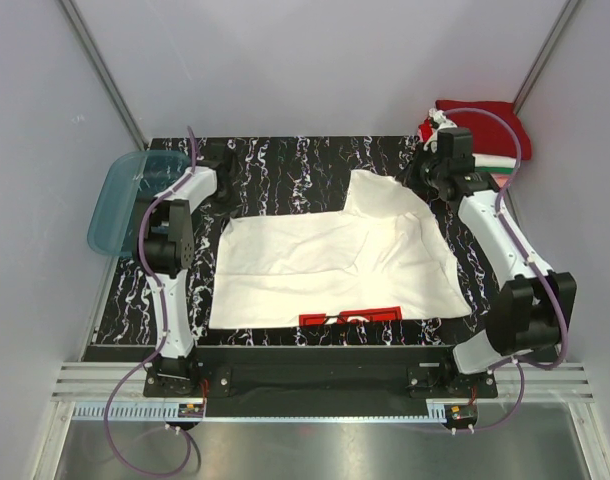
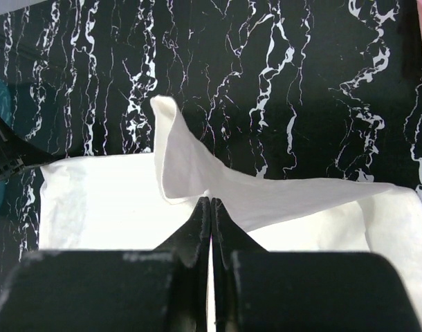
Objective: Fold and stack the t-shirts
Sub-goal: Fold the tshirt
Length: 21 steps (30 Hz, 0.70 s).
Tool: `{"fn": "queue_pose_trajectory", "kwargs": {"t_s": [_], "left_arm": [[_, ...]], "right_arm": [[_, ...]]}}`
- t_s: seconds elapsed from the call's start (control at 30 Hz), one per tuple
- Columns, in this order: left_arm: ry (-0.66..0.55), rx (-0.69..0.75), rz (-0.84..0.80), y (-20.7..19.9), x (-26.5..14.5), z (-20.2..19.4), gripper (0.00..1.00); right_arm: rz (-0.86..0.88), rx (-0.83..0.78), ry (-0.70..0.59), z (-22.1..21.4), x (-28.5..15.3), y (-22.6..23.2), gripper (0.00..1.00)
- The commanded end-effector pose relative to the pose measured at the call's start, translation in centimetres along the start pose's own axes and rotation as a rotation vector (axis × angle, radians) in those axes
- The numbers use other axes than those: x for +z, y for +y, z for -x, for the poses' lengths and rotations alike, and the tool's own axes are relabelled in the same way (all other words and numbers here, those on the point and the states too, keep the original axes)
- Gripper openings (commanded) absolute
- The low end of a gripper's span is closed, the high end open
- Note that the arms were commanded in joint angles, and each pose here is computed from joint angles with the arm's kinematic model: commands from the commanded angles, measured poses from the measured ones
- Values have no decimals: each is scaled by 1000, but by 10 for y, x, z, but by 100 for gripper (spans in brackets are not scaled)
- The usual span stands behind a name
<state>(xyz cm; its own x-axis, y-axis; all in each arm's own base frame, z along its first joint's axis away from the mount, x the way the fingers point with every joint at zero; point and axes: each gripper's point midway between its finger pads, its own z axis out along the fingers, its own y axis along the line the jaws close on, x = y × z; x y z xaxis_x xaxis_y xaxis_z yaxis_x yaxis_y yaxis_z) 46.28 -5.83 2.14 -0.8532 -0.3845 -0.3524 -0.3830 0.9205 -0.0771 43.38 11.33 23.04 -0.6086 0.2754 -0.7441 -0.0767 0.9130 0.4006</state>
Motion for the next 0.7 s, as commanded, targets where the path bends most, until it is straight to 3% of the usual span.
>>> {"fn": "queue_pose_trajectory", "kwargs": {"t_s": [0.0,0.37,0.67], "left_arm": [[-63,41,23,11,-37,4,0],[-159,61,-2,35,-87,-17,0],[-159,65,-18,45,-104,-44,0]], "right_arm": [[-2,-34,-80,14,-34,8,0],[-94,14,-140,-30,-91,-17,0],[-169,65,-205,-55,-130,-37,0]]}}
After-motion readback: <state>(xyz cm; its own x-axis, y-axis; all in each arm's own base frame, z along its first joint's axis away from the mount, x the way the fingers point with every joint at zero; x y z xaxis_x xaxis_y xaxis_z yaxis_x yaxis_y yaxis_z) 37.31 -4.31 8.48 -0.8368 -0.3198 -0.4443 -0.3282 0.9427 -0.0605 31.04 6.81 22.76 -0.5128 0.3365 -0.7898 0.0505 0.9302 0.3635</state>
